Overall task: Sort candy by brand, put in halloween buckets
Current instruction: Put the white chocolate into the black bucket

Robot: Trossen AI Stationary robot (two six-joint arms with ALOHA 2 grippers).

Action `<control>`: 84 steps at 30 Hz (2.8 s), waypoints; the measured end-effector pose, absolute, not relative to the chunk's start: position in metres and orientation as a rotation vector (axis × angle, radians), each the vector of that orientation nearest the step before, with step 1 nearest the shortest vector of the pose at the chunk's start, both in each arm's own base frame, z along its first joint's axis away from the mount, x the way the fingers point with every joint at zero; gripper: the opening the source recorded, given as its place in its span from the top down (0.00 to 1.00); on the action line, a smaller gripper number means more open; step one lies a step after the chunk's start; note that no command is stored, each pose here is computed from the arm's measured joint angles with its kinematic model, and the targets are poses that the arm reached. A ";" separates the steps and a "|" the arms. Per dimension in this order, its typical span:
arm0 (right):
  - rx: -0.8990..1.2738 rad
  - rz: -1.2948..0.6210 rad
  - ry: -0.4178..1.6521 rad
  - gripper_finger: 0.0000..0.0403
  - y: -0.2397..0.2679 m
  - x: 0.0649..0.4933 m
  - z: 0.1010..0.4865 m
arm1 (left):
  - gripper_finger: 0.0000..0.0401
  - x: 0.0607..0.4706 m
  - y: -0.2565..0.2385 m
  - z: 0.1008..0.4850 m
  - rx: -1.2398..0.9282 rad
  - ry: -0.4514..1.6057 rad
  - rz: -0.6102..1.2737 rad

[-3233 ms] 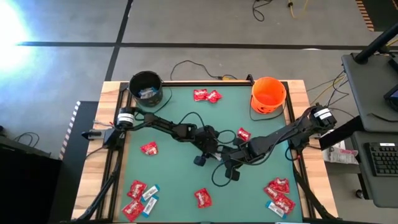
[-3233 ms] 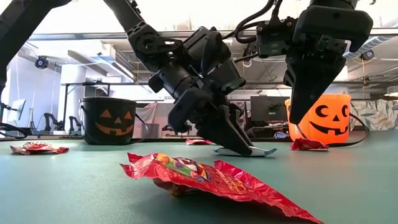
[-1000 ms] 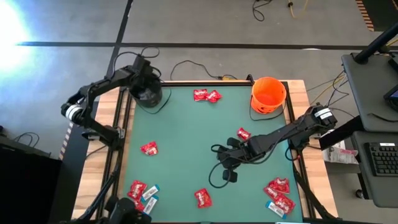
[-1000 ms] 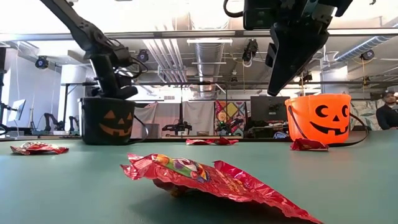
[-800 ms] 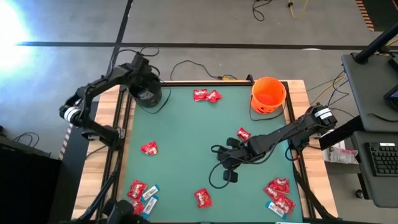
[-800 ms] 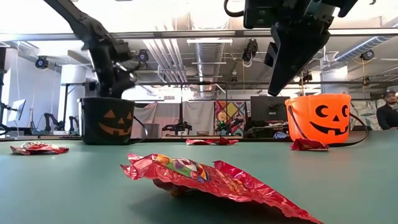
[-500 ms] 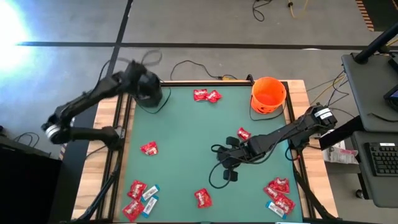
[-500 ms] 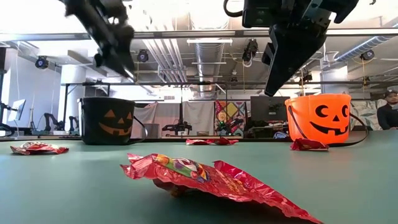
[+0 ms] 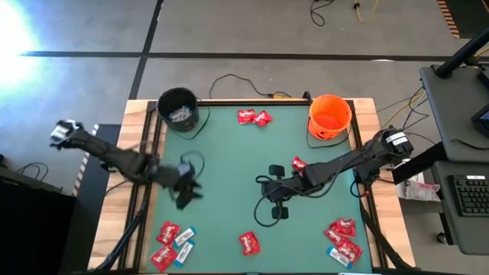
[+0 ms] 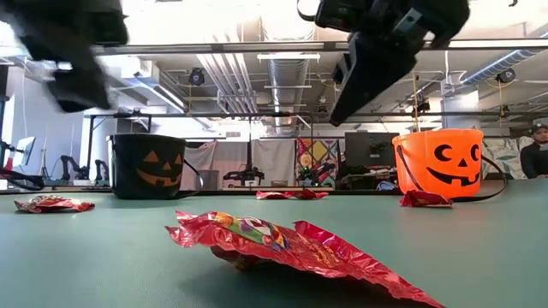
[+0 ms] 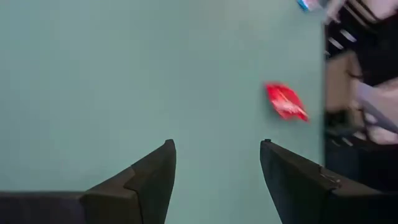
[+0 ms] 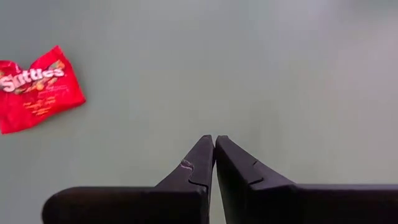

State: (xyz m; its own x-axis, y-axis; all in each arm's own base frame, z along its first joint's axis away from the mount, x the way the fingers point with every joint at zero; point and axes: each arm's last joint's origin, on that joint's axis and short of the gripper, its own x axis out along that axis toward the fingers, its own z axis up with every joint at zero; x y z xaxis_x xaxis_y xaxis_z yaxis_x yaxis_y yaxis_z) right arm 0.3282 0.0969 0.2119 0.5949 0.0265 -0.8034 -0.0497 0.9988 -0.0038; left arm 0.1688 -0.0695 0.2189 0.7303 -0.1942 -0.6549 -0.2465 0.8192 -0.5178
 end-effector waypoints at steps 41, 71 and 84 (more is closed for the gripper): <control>-0.034 -0.044 0.721 0.97 0.086 0.342 0.215 | 0.59 0.220 -0.219 0.137 -0.241 1.136 0.424; -0.006 -0.010 0.822 0.97 0.119 0.324 0.208 | 0.62 0.244 -0.156 0.116 -0.249 0.527 0.330; -0.002 -0.030 0.828 0.97 0.117 0.324 0.207 | 0.39 0.259 -0.162 0.083 -0.160 0.540 0.475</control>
State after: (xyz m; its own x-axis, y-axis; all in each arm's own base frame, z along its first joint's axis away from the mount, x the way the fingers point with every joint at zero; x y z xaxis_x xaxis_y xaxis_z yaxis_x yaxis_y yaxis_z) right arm 0.3236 0.1172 0.2067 0.6761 -0.0272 -0.7363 0.0254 0.9996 -0.0135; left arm 0.2586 -0.1624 0.0831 0.7531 0.3921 -0.5283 -0.4743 0.8800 -0.0231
